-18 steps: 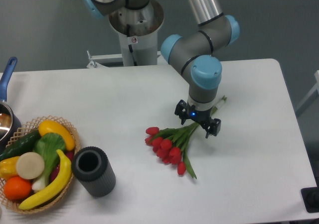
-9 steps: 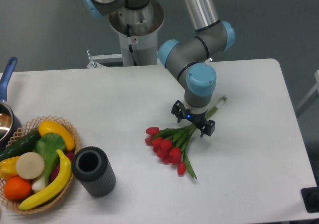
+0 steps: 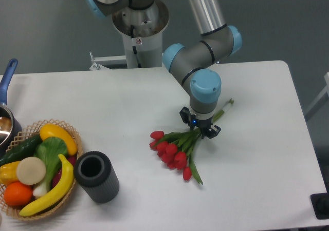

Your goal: Pick up the flowers from the table

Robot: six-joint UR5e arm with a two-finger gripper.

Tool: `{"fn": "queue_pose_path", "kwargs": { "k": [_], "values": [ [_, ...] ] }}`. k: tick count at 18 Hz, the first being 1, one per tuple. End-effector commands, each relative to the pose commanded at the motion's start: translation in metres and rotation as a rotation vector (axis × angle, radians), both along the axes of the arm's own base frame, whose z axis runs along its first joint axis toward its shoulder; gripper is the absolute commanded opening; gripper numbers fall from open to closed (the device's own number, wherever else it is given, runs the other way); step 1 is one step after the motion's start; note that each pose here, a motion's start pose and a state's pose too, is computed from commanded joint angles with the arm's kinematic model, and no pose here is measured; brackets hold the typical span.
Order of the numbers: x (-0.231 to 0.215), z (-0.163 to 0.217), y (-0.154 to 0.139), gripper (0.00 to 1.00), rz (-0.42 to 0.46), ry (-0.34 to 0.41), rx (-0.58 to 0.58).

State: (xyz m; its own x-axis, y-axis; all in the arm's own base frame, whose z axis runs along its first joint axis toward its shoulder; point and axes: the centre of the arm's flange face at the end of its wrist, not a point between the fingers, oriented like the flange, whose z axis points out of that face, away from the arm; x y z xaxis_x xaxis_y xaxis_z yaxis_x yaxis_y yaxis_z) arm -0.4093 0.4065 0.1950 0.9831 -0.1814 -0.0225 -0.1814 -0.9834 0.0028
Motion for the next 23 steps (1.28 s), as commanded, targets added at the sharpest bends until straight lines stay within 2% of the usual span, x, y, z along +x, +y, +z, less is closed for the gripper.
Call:
{"fn": "queue_pose_path", "kwargs": {
  "k": [4, 12, 14, 16, 17, 23],
  "values": [
    [-0.007, 0.023, 0.002, 0.0, 0.006, -0.015, -0.013],
    [-0.057, 0.113, 0.005, 0.0, 0.049, 0.095, 0.056],
    [-0.078, 0.138, -0.001, 0.0, 0.081, 0.081, 0.069],
    [-0.088, 0.157, 0.002, 0.0, 0.089, 0.039, 0.144],
    [-0.092, 0.166, 0.005, 0.0, 0.084, 0.046, 0.159],
    [-0.099, 0.179, 0.012, 0.0, 0.076, 0.047, 0.16]
  ]
}}
